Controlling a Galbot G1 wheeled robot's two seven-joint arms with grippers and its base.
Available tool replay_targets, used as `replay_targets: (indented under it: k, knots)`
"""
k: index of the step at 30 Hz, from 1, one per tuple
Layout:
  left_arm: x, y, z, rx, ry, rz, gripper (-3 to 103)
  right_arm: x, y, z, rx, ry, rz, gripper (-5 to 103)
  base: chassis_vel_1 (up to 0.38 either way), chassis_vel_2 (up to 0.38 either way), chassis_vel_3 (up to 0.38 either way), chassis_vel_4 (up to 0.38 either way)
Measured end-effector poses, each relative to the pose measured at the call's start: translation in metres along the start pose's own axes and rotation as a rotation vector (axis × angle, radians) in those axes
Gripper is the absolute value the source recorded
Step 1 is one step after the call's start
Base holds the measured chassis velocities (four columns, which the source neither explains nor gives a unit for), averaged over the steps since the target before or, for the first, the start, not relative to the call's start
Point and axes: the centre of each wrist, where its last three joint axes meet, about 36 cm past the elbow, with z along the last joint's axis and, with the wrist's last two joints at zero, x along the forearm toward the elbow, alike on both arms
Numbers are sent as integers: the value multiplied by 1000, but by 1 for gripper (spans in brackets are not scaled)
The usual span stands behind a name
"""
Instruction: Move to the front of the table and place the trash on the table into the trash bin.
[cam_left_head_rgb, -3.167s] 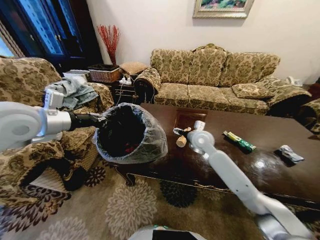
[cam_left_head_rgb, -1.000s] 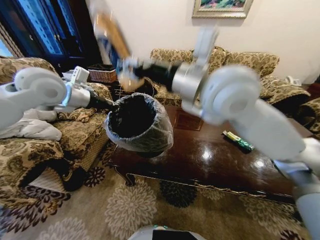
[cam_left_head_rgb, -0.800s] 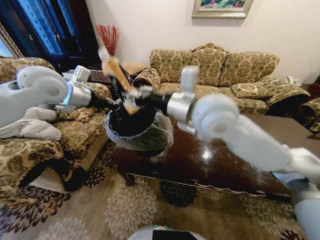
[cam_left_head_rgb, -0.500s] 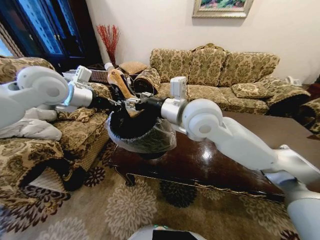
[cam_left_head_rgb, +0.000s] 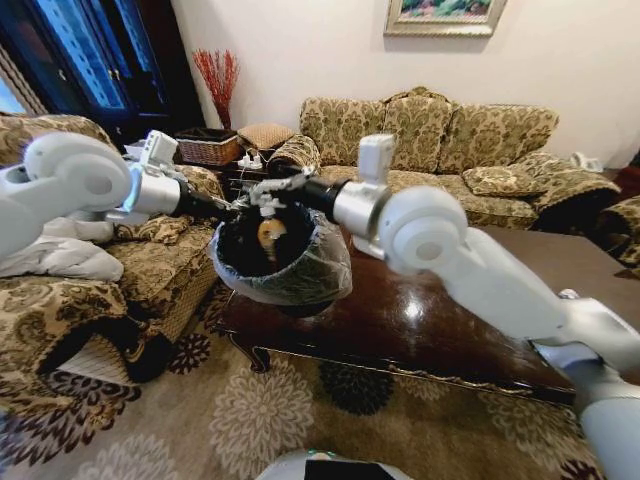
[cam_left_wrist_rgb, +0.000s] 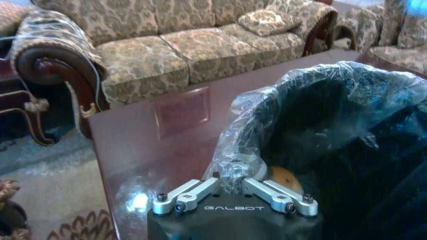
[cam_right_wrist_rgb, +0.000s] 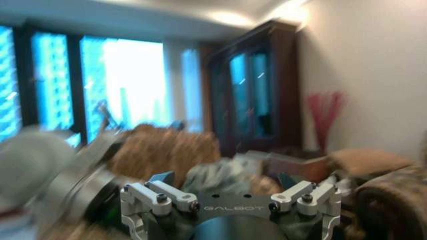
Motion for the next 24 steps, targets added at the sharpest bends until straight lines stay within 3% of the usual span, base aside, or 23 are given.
replay_targets:
  k: [2,4,6,8,9,10,12,18,24]
  knots:
    - [6,1,4,7,-18,-6,0,13,-9,-6,-15,-26,39,100,0,0,0,0]
    - [27,4,23,41,-81,-25,0,64,-46,-15,-53,-66,188,100,0,0,0,0]
    - [31,5,28,49,-93,-29,0,77,-55,-14,-55,-63,230,100,0,0,0,0]
    - [47,8,54,87,-146,-53,0,120,-83,2,-32,-10,420,100,0,0,0,0]
    - [47,8,54,87,-146,-53,0,120,-83,2,-32,-10,420,100,0,0,0,0]
    - [52,6,68,106,-167,-56,0,135,-99,16,3,45,532,100,0,0,0,0]
    - [55,-2,81,113,-186,-47,0,147,-114,25,28,116,614,100,0,0,0,0]
    - [59,-11,96,114,-218,-18,0,148,-119,28,18,174,662,100,0,0,0,0]
    - [64,-17,118,149,-258,8,0,143,-125,40,23,226,682,100,2,-93,6,120]
